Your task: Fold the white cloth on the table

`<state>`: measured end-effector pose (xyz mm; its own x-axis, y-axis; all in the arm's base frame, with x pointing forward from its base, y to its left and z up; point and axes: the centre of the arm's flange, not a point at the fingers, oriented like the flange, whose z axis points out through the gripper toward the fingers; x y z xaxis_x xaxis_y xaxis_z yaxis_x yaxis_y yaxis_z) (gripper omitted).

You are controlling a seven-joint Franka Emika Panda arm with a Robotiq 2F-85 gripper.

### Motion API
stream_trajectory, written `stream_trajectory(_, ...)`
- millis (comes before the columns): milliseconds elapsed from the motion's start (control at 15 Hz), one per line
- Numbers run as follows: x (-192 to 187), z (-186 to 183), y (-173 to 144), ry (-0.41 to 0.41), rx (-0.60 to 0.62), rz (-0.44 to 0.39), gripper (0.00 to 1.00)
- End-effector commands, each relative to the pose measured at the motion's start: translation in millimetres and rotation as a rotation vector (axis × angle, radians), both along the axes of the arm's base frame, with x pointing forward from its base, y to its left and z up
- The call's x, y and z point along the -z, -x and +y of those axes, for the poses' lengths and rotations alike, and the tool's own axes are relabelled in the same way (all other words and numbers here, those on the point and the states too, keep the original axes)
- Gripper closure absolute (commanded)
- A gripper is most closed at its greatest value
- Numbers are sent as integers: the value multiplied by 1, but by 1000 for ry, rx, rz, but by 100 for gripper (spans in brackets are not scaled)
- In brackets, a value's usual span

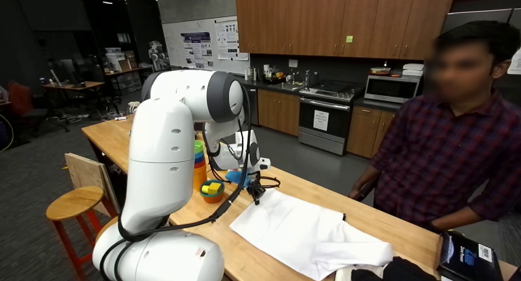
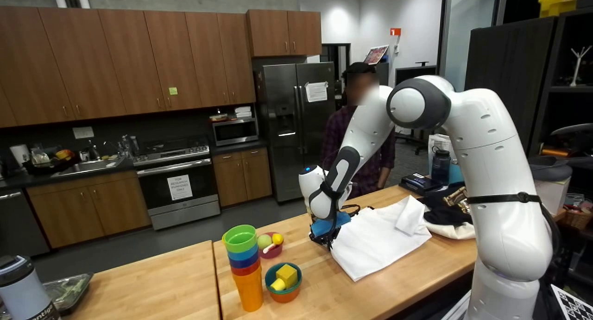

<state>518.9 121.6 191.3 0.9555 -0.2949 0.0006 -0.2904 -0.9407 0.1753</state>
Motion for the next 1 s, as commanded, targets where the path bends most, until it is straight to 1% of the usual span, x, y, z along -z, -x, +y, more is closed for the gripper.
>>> stream_trajectory(0,-57,29,-15,-80,-97,-42,100)
stream_trajectory(133,-84,51,-23,-116,-167,-73,100)
stream_trajectory(200,-99,63,-28,-159,-207,-81,100)
stream_trajectory(333,-121,80,-31,-214,-258,-98,100)
stream_trajectory(467,-139,89,-35,-260,-293,-107,100)
stream_trajectory(533,-148,88,-33,-294,-309,-99,100)
stream_trajectory(600,-154,87,-34,-309,-320,-96,100)
stream_trajectory(667,-159,77,-31,-281,-329,-93,100)
stream_trajectory(733,-162,64,-26,-237,-330,-102,100)
stream_trajectory(867,-167,22,-17,-119,-308,-112,100)
stream_trajectory(933,-170,0,-12,-72,-305,-109,100)
